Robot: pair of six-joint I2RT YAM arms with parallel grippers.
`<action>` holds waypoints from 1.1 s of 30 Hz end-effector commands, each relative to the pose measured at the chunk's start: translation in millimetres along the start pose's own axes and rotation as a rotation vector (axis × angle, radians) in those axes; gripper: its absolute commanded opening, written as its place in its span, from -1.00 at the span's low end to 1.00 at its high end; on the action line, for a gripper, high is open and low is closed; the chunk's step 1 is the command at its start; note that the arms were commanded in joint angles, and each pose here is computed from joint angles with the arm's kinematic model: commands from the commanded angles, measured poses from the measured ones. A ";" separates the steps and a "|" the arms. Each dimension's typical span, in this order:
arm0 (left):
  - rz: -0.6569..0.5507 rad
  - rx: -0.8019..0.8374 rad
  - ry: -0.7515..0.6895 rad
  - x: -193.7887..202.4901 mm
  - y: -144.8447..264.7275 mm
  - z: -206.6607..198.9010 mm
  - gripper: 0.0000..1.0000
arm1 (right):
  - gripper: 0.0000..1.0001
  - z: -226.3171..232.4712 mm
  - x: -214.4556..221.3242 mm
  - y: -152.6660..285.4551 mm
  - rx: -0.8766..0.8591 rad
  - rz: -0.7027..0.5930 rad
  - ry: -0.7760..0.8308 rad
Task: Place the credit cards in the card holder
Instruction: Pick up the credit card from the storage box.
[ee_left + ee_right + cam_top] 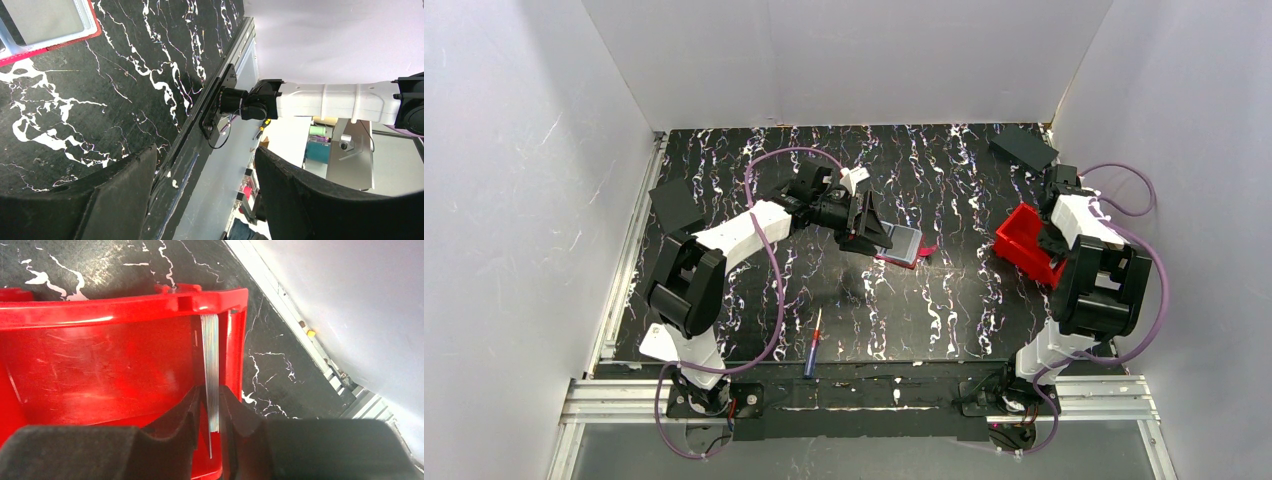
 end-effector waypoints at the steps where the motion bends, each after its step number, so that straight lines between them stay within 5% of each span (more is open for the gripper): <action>1: 0.023 0.030 -0.004 5.6 1.3 -4.2 0.40 | -0.49 -11.2 -22.8 22.1 0.026 -0.076 -0.049; 19: 0.021 0.041 -0.010 5.4 2.7 -7.8 0.40 | -0.70 -11.4 -17.9 21.4 -0.045 -0.126 -0.094; 27: 0.022 0.036 -0.006 5.8 0.9 -4.1 0.40 | -0.97 1.2 -11.4 19.5 -0.214 -0.156 -0.104; 33: 0.018 0.036 -0.016 5.8 2.1 -5.7 0.40 | -0.97 15.2 4.4 17.7 -0.314 -0.116 -0.145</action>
Point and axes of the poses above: each gripper's point midway between its finger pads, its own y axis back along the fingers, its own z axis along the line the jaws close on, x = y × z, the point moved 4 cm from there along y, back along the fingers, and after that the axes turned 3 degrees about -y, right-handed, at the moved point
